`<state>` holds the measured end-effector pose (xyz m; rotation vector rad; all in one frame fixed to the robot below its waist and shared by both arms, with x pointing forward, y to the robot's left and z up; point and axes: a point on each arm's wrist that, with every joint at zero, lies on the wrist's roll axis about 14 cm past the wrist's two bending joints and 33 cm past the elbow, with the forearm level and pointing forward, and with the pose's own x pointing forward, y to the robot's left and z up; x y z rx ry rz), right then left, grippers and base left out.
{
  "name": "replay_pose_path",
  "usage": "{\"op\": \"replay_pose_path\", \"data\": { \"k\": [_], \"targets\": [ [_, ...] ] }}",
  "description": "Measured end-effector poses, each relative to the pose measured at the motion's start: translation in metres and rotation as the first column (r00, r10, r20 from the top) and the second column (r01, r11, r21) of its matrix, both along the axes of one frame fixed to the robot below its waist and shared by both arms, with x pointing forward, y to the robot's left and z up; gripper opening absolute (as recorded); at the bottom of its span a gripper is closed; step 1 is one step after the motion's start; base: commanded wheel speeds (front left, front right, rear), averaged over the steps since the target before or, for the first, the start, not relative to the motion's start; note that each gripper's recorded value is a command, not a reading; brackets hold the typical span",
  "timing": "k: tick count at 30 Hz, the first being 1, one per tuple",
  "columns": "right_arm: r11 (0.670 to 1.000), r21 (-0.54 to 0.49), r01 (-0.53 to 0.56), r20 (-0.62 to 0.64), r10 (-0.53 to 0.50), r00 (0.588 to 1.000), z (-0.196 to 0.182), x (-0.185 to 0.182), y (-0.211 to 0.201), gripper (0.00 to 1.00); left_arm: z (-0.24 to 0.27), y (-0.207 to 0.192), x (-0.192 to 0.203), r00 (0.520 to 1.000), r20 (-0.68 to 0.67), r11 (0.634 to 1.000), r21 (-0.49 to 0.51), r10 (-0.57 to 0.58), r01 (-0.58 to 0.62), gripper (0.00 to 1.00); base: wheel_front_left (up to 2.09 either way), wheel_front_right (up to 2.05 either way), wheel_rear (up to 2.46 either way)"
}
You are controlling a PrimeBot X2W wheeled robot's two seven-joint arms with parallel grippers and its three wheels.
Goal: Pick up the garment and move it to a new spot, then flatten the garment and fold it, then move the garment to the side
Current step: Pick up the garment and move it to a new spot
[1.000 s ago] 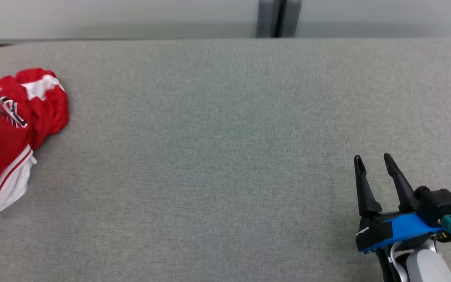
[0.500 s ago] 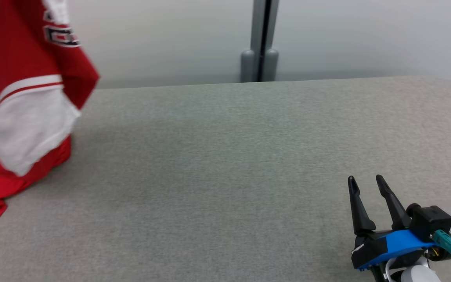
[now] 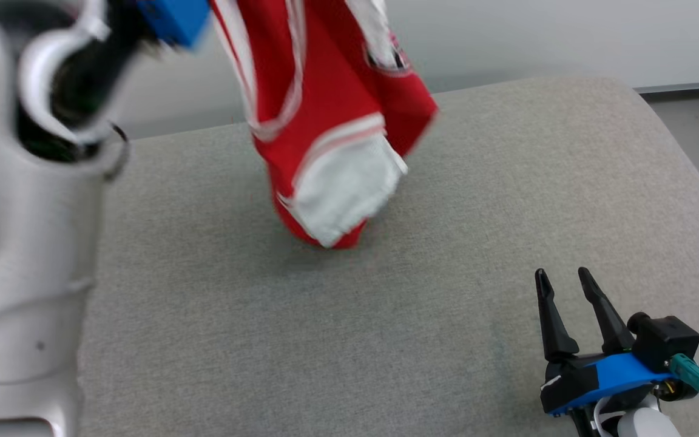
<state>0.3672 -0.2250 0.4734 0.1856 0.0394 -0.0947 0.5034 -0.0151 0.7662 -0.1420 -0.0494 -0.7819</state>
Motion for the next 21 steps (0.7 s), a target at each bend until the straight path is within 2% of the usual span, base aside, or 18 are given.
{"op": "replay_pose_path", "data": {
  "k": [5,11,12,13,14,18,21],
  "targets": [
    [1.0,0.003,0.02,-0.011,-0.02,1.0,-0.005,-0.001,-0.006,1.0,-0.103,-0.033,-0.004,0.974,-0.218,0.997,0.025,-0.067,0.074,0.0,0.0,0.0,0.0],
    [1.0,0.007,0.021,-0.019,-0.021,1.0,-0.008,0.0,-0.006,1.0,-0.231,-0.043,-0.029,0.9,-0.434,0.992,0.1,-0.023,0.074,0.0,0.0,0.0,0.0],
    [1.0,0.01,0.019,-0.015,-0.019,1.0,-0.007,0.002,-0.005,1.0,-0.249,-0.044,-0.036,0.893,-0.45,0.988,0.129,-0.015,0.081,0.16,0.0,0.0,0.0],
    [1.0,0.012,0.018,-0.013,-0.018,1.0,-0.007,0.002,-0.005,1.0,-0.263,-0.043,-0.042,0.883,-0.47,0.988,0.133,-0.006,0.077,0.65,0.0,0.0,0.0],
    [1.0,0.012,0.018,-0.011,-0.018,1.0,-0.006,0.002,-0.005,1.0,-0.275,-0.043,-0.049,0.879,-0.478,0.986,0.145,-0.001,0.08,1.0,0.0,0.0,0.0],
    [1.0,0.006,0.005,-0.003,-0.005,1.0,-0.004,0.004,-0.001,1.0,-0.307,-0.036,-0.071,0.86,-0.51,0.985,0.163,0.031,0.061,1.0,0.0,0.0,0.0],
    [1.0,0.001,-0.012,0.003,0.011,1.0,-0.001,0.005,0.004,1.0,-0.304,-0.028,-0.079,0.873,-0.487,0.994,0.11,0.035,0.021,1.0,0.0,0.0,0.0]
  ]
}}
